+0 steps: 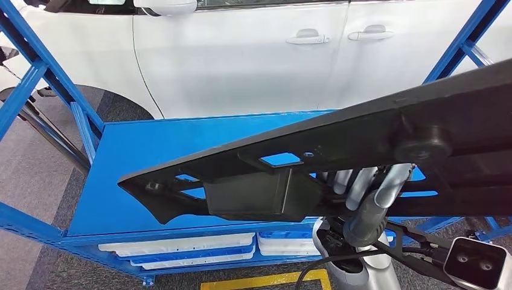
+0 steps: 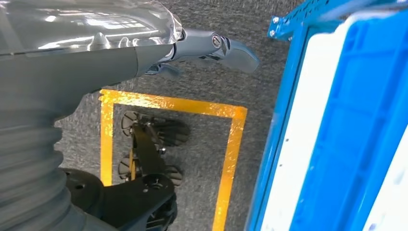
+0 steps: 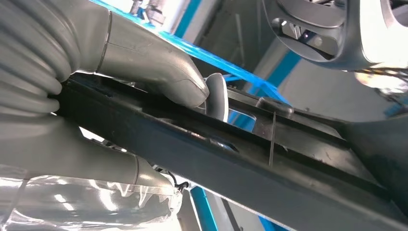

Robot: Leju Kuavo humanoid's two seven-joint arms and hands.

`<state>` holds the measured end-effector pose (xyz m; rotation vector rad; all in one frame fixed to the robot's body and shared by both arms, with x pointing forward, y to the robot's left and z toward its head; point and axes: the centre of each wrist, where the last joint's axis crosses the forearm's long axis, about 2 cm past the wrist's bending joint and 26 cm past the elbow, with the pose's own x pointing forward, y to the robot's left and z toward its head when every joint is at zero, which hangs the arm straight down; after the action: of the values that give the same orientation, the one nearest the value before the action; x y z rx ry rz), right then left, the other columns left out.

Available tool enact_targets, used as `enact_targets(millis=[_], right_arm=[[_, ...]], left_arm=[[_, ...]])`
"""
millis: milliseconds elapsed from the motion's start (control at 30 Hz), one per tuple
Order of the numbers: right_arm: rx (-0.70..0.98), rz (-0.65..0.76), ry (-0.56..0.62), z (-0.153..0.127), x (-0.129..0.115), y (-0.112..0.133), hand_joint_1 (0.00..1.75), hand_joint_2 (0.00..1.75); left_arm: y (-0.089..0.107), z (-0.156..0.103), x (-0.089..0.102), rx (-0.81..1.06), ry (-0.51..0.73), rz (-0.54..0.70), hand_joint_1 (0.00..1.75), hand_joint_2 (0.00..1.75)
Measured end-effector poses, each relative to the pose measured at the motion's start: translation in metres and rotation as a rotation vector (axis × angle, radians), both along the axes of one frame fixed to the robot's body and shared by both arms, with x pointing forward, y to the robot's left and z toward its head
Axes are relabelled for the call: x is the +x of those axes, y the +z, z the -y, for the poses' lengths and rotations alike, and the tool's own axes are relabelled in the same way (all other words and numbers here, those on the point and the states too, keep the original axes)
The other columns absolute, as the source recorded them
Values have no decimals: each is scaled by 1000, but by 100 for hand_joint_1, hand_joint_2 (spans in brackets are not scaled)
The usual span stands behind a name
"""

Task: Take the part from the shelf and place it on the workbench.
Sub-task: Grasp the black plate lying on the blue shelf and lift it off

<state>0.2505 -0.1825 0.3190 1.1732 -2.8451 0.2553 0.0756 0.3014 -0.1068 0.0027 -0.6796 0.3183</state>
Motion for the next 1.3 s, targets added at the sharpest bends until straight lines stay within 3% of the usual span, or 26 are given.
enact_targets(millis=[433, 767, 1300], right_arm=[[6, -42, 27, -3, 0, -10, 175, 175], [-49, -27, 35, 11, 7, -16, 175, 175], [-62, -37, 16, 18, 14, -18, 175, 175]], left_arm=[[-1, -2, -5, 20, 13, -45, 0, 175], [-3, -4, -18, 49, 35, -235, 0, 175], [-3, -12, -24, 52, 39, -286, 0, 175]])
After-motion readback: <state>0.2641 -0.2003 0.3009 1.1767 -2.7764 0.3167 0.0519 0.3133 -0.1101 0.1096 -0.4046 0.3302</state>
